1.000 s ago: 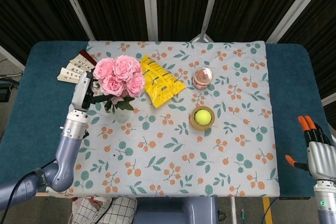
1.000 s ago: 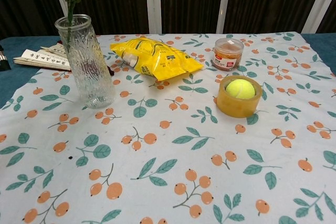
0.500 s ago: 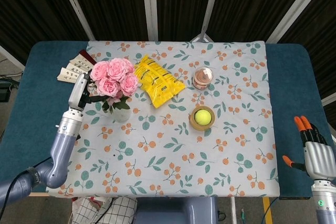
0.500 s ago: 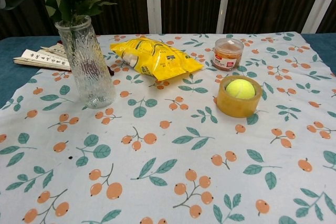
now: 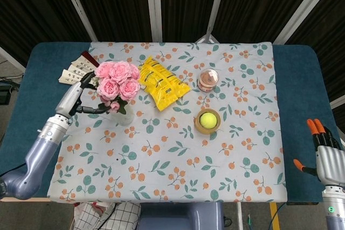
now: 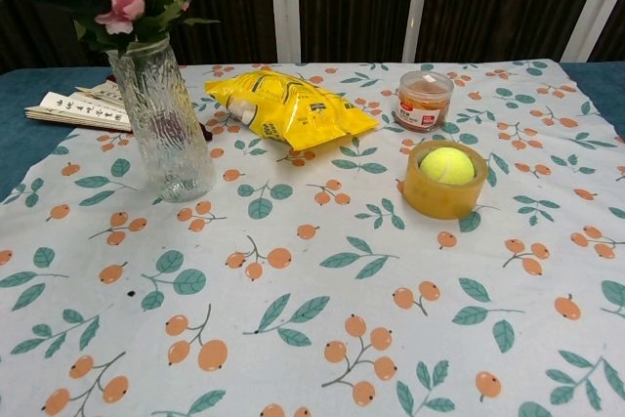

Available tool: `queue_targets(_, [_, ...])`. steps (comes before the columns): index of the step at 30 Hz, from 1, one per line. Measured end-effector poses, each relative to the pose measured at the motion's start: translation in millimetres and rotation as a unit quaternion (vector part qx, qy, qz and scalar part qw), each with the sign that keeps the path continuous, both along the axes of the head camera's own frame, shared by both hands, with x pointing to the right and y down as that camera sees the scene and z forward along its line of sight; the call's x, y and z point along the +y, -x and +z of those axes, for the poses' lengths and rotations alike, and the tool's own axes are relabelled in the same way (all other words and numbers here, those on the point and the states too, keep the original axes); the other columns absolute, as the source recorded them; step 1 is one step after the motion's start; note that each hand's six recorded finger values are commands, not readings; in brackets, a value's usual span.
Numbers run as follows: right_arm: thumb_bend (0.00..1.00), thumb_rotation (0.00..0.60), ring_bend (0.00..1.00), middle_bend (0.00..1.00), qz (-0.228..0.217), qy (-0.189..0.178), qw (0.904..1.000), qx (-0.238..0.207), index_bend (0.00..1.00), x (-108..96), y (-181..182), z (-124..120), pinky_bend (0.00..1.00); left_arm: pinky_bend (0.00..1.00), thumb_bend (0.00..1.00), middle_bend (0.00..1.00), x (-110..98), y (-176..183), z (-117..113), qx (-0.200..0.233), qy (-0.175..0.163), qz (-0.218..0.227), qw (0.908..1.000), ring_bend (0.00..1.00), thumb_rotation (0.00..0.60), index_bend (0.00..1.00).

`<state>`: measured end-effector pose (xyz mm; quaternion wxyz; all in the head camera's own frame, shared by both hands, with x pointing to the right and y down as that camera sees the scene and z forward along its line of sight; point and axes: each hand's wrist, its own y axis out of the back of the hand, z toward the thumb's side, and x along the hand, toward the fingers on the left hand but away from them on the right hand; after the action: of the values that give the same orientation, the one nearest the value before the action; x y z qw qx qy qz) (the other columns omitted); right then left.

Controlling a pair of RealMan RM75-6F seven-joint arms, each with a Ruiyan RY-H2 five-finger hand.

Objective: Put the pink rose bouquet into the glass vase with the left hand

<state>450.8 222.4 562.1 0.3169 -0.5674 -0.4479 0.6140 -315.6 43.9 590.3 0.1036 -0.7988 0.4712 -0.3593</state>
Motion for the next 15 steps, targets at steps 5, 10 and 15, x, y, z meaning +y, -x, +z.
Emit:
queue_targets(5, [0.16, 0.6, 0.0, 0.0, -0.004, 0.001, 1.0, 0.002, 0.08, 1, 4, 1, 0.19, 0.27, 0.14, 0.09, 6, 25, -14, -0.073, 0.0, 0.029, 0.9969, 0.05, 0.6, 0.13])
queue_targets(10, [0.16, 0.6, 0.0, 0.0, -0.006, 0.003, 1.0, 0.002, 0.08, 1, 6, 2, 0.19, 0.28, 0.15, 0.13, 16, 46, -39, -0.136, -0.016, 0.044, 0.9896, 0.05, 0.6, 0.16])
queue_targets(15, [0.16, 0.6, 0.0, 0.0, -0.007, 0.001, 1.0, 0.004, 0.08, 1, 7, 2, 0.19, 0.33, 0.19, 0.23, 33, 67, -59, -0.198, -0.055, 0.039, 0.9777, 0.1, 0.6, 0.23])
